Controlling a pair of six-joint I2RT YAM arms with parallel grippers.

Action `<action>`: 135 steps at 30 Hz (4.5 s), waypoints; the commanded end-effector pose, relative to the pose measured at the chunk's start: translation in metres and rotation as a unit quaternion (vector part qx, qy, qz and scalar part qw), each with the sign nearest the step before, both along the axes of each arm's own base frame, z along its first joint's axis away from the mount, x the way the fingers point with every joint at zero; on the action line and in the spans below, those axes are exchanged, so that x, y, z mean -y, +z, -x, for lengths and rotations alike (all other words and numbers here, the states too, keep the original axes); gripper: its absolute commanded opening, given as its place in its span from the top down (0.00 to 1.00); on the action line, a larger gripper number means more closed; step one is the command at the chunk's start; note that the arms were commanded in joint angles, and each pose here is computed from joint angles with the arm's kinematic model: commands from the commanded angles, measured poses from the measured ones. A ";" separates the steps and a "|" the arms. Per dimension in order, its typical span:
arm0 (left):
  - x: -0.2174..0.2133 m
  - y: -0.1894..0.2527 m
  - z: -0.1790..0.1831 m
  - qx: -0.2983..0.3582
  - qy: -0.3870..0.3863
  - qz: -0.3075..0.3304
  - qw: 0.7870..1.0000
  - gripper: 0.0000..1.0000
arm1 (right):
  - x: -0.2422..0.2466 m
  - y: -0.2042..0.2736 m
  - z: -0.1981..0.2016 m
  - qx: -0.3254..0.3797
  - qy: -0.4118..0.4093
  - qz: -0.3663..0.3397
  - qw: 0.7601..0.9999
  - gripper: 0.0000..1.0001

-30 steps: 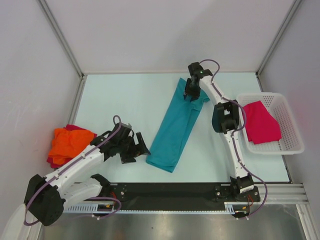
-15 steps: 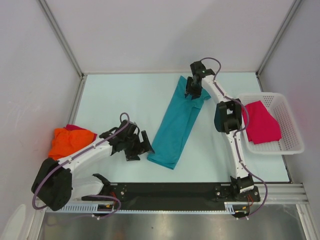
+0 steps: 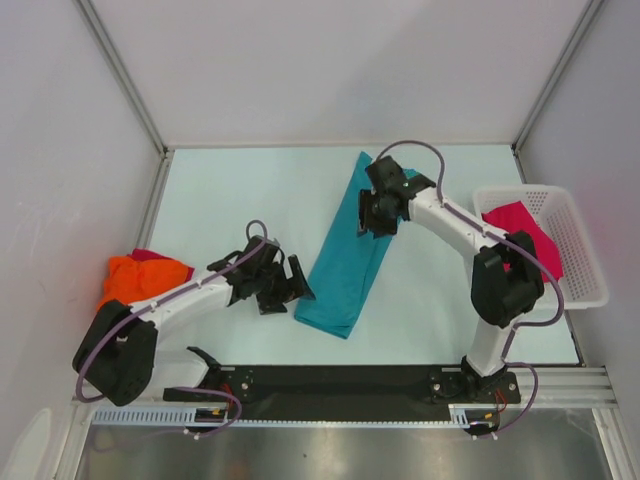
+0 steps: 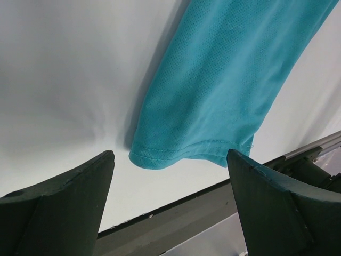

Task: Fold and stack the t-shirts
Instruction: Grab the bottom of the folded rectangular tshirt with both arms, then fold the folded rectangular tshirt in 1/3 of the way

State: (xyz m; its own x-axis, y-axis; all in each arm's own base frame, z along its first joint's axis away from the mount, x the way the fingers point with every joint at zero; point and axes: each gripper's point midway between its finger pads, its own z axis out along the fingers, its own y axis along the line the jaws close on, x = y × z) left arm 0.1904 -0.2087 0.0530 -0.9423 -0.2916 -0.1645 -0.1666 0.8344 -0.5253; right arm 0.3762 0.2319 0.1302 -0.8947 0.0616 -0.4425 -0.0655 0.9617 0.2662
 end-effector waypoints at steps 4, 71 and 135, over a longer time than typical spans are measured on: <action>0.011 0.007 -0.024 0.040 -0.011 0.014 0.999 0.08 | -0.031 -0.042 0.093 -0.066 0.015 -0.015 0.998 0.47; 0.013 -0.029 -0.002 -0.011 -0.059 -0.004 0.998 1.00 | -0.064 -0.121 0.222 -0.133 0.000 -0.039 0.990 1.00; 0.076 0.012 -0.156 -0.038 -0.117 0.092 0.988 0.83 | 0.017 -0.062 0.051 -0.063 -0.095 0.035 0.993 1.00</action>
State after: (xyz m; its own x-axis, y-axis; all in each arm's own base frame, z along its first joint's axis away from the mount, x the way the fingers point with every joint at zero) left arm 0.3306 -0.2900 0.0587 -0.9965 -0.0817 -0.0182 -0.0500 0.7552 -0.6536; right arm 0.3190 0.2287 0.0694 -0.9212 0.2144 -0.3248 0.1371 0.9598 0.2448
